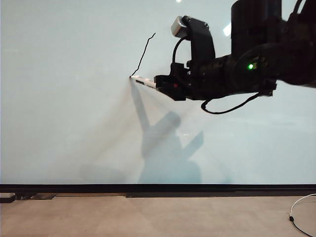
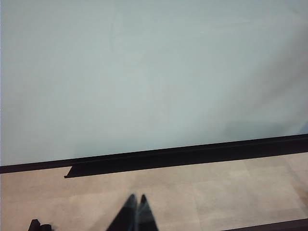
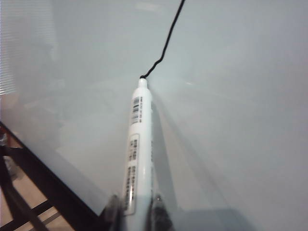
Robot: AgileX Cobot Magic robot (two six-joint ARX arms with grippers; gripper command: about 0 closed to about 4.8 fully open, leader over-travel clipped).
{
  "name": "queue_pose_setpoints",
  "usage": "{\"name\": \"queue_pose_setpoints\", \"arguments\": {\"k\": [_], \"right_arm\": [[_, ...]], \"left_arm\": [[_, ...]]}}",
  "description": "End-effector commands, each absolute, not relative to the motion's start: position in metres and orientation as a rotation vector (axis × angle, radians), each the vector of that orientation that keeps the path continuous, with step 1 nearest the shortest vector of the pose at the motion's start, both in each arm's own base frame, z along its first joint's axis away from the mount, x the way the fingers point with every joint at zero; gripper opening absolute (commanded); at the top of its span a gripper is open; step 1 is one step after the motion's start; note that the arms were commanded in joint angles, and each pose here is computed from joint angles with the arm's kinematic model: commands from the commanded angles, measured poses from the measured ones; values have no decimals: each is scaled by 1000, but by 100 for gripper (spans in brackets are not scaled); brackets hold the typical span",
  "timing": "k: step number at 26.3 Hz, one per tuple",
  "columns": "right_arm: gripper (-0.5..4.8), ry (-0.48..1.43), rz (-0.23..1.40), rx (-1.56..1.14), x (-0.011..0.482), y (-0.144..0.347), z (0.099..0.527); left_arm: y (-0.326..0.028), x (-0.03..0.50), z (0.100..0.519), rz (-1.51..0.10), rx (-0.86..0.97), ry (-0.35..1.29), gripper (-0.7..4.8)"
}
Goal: Pick up the pen on the shelf to the right of the whiteboard and draw a triangle.
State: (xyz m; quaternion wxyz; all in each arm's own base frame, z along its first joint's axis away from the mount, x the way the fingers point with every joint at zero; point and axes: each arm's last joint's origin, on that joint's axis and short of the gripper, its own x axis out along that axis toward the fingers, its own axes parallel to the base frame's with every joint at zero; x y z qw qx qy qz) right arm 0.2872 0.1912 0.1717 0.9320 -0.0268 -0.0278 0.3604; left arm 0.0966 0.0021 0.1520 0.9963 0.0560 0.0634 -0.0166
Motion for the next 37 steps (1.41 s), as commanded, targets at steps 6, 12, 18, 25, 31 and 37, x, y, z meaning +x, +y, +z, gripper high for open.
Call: {"name": "queue_pose_setpoints", "arguments": {"k": [6,12,18,25,31,37], "right_arm": [[-5,14,710,-30,296,195,149],[-5,42,732,-35,297,196,140],[-5,54,758,-36,297,197,136],[-5,58,804,-29,296,198,136],[-5,60,829,-29,293,202,135],[-5,57,782,-30,294,201,136]], "left_arm": [[2,97,154,-33,113,117,-5],[2,97,154,-33,113,117,-5],[2,97,154,-33,113,118,-5],[2,97,154,-33,113,118,-5],[2,97,154,-33,113,117,-5],[2,97,154,-33,113,117,-5]]}}
